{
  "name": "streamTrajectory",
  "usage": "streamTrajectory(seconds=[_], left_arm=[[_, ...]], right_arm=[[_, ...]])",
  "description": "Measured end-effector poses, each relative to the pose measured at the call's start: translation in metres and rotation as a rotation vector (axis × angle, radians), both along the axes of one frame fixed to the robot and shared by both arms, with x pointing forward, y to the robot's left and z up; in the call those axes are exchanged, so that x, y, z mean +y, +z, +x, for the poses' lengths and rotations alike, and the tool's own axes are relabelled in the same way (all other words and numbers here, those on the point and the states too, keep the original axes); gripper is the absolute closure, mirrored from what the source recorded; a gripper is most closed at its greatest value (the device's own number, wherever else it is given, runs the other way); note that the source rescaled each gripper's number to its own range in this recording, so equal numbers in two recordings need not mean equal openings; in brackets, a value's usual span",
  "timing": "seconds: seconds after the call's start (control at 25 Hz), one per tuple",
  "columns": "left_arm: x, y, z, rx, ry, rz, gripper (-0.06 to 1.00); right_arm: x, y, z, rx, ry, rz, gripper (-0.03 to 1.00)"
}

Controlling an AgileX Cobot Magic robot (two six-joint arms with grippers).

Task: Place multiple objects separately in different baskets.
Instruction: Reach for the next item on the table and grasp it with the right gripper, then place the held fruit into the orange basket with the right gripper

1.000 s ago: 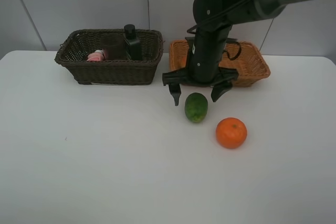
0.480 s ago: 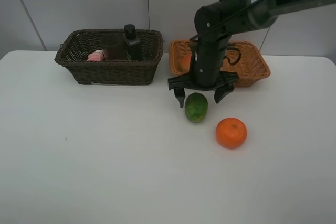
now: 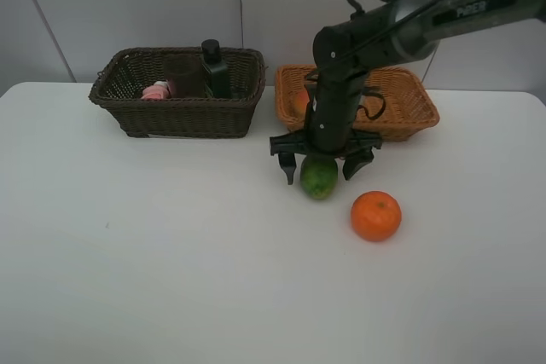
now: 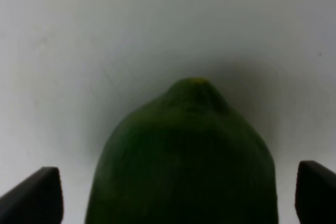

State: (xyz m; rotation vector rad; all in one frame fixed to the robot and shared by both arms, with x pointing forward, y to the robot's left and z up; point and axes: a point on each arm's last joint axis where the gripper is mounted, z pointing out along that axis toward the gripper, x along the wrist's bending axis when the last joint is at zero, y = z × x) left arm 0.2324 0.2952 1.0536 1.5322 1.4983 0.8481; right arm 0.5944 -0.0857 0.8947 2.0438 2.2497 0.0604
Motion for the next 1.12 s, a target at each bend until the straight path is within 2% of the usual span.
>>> streamTrajectory(seconds=[0.32,0.4,0.44,0.48,0.56,0.6,0.64,1.12], left_arm=[[0.0000,0.0000,0.0000,0.000,0.000,0.000,0.05],[0.0000,0.0000,0.0000,0.000,0.000,0.000,0.05],[0.0000,0.0000,0.0000,0.000,0.000,0.000,0.05],[0.0000,0.0000,0.0000,0.000,0.000,0.000,0.05],[0.0000,0.0000,0.0000,0.000,0.000,0.000,0.05],[0.0000,0.0000,0.0000,0.000,0.000,0.000,0.05],[0.0000,0.0000,0.0000,0.000,0.000,0.000,0.05],[0.0000,0.0000,0.0000,0.000,0.000,0.000,0.05]], right_arm=[[0.0012,-0.0061,0.0017,-0.007,0.002,0.006,0.03],[0.0013,-0.0089,0.0017,-0.002,0.002,0.003,0.09],[0.0013,-0.0089,0.0017,-0.002,0.002,0.004,0.16],[0.0013,-0.0089,0.0016,-0.001,0.002,0.003,0.28],[0.0011,-0.0090,0.0015,0.001,0.002,0.001,0.62],[0.0010,-0.0090,0.0014,0.002,0.002,0.001,0.89],[0.0010,-0.0090,0.0014,0.002,0.002,0.000,0.97],[0.0009,-0.0090,0.0012,0.004,0.002,-0.001,0.96]])
